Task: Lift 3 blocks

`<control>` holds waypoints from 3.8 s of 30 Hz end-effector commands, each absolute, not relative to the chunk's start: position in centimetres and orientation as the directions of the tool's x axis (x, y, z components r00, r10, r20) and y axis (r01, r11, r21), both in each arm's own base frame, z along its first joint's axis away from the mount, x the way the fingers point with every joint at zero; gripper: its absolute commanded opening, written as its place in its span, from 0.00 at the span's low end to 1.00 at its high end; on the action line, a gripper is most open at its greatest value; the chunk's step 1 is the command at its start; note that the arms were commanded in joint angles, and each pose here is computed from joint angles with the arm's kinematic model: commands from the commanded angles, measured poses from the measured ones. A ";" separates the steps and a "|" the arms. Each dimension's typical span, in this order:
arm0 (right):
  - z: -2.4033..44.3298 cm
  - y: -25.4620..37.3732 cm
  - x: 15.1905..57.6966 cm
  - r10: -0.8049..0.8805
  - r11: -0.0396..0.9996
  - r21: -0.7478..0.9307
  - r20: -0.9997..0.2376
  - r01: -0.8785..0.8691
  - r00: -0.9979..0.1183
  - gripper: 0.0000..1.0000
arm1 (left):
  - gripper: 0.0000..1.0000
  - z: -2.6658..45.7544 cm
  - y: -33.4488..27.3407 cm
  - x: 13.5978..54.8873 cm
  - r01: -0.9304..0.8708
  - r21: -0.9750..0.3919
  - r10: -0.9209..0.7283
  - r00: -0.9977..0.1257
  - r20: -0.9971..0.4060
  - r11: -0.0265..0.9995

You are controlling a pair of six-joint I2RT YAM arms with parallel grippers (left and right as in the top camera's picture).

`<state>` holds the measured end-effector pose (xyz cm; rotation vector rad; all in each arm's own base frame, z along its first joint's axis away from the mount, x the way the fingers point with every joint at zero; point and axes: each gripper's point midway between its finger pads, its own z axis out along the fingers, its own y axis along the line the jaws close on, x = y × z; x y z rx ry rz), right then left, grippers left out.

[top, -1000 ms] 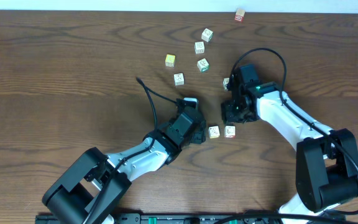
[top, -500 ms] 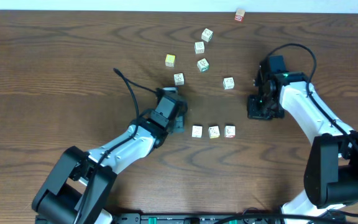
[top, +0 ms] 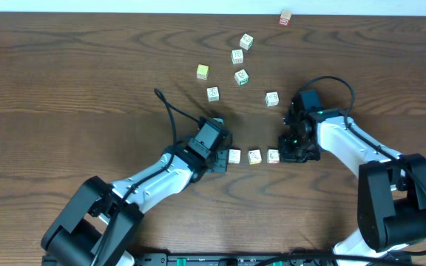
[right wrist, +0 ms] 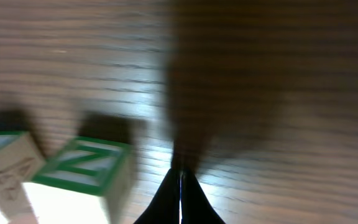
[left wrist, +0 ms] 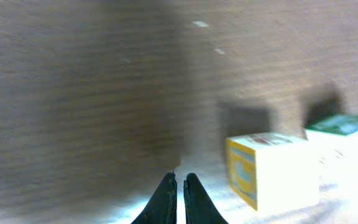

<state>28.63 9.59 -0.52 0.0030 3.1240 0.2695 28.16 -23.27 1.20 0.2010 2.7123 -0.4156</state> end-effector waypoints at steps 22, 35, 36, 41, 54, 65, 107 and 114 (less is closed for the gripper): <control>-1.7 12.4 27.2 -0.088 0.975 0.203 0.005 -0.085 -0.996 0.01 | 0.08 2.2 -27.3 26.6 0.247 -0.338 0.093 -0.906 -0.412 0.908; -1.7 12.9 27.1 -0.204 0.953 0.224 -0.019 -0.203 -0.979 0.01 | 0.08 2.2 -27.3 26.7 0.232 -0.332 0.078 -0.905 -0.419 0.914; -1.6 12.9 27.2 -0.205 0.953 0.224 -0.022 -0.205 -0.978 0.01 | 0.08 2.2 -27.1 26.8 0.234 -0.323 0.080 -0.902 -0.425 0.917; -1.6 13.1 27.6 -0.224 0.947 0.225 -0.046 -0.228 -0.974 0.01 | 0.09 2.2 -26.9 27.1 0.282 -0.285 0.131 -0.883 -0.452 0.916; -1.6 13.3 28.4 -0.237 0.943 0.222 -0.080 -0.249 -0.968 0.01 | 0.09 2.5 -27.0 27.8 0.307 -0.262 0.148 -0.859 -0.491 0.915; -1.6 13.2 28.4 -0.235 0.944 0.220 -0.081 -0.247 -0.969 0.01 | 0.09 1.9 -27.0 27.7 0.305 -0.256 0.153 -0.863 -0.481 0.917; -1.4 14.1 26.9 -0.128 0.952 0.282 0.007 -0.121 -0.992 0.01 | 0.10 0.3 -28.3 26.3 0.574 -0.198 0.428 -0.761 -0.487 0.795; -1.4 14.0 26.7 -0.018 0.961 0.277 0.047 -0.004 -0.999 0.01 | 0.12 0.3 -28.0 26.6 0.566 -0.177 0.426 -0.759 -0.492 0.805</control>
